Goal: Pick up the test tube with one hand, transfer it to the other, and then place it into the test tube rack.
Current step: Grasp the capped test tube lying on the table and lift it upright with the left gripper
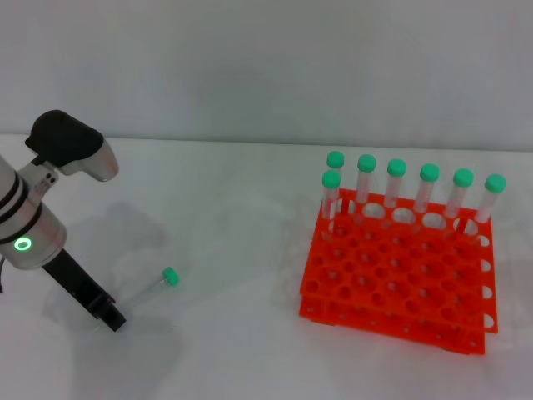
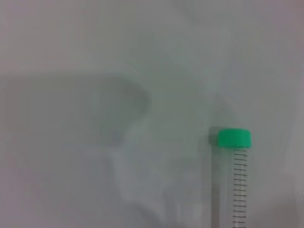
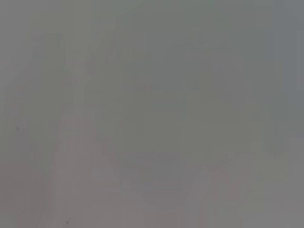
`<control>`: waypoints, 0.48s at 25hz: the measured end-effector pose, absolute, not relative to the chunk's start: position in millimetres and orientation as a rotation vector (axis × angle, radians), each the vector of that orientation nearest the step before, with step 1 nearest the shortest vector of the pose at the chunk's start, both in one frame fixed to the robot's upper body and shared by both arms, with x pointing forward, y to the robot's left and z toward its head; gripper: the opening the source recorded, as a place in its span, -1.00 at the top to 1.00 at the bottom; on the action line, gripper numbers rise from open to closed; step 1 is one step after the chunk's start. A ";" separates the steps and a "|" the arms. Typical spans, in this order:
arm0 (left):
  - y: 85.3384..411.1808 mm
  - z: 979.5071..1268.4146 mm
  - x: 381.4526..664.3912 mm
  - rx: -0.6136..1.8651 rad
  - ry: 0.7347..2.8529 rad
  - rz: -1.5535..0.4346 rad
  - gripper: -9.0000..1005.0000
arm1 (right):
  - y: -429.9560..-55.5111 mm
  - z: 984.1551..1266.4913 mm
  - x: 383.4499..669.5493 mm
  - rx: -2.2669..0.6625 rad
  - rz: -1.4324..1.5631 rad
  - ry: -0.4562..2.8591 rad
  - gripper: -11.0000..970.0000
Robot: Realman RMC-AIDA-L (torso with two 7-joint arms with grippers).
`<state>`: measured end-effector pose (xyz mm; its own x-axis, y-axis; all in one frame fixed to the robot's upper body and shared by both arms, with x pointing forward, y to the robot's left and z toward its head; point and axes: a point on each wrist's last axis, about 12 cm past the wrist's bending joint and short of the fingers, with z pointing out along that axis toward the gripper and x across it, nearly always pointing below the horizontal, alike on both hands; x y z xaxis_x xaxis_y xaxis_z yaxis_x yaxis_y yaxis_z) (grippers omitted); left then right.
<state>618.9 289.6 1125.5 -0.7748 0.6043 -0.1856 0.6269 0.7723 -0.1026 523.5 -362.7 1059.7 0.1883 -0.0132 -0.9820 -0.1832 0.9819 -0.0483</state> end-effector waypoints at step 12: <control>284.5 1129.2 625.6 0.958 2.809 -0.222 0.39 | -361.7 1060.7 525.1 -0.170 0.123 1.375 -0.54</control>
